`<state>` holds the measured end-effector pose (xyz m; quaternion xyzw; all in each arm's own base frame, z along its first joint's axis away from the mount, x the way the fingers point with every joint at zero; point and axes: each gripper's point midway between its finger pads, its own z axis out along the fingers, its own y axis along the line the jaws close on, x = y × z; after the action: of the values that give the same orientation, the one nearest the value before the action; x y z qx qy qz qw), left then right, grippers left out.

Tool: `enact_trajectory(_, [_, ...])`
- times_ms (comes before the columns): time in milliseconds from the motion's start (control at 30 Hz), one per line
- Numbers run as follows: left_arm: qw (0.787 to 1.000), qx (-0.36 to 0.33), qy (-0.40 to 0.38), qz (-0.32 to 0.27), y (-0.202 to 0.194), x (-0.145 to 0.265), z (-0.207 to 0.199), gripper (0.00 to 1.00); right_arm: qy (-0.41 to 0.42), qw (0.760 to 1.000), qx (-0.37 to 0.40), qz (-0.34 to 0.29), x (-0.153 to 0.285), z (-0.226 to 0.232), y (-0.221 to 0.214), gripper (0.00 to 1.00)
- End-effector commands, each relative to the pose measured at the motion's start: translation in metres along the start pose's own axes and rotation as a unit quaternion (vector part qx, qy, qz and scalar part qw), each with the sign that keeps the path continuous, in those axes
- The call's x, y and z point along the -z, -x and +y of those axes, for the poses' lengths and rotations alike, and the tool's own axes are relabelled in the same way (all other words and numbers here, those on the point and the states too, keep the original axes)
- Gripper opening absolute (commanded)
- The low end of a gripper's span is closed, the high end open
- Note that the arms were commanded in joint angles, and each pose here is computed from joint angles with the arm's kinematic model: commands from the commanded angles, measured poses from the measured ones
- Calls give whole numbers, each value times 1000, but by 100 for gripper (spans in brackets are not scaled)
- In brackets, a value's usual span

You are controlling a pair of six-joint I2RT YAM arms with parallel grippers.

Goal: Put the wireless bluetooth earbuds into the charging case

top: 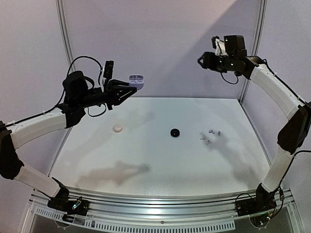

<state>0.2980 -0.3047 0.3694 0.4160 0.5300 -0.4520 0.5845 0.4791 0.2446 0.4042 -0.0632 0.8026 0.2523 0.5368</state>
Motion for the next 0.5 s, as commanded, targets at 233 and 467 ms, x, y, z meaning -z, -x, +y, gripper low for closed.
enact_trajectory(233, [1000, -2, 12, -12, 7, 4, 1, 0, -318, 875, -87, 355, 14, -227, -202, 61])
enact_trajectory(467, [1000, 2, 15, -7, 5, 6, 5, 0, -340, 829, -52, 441, -8, -266, -262, 55])
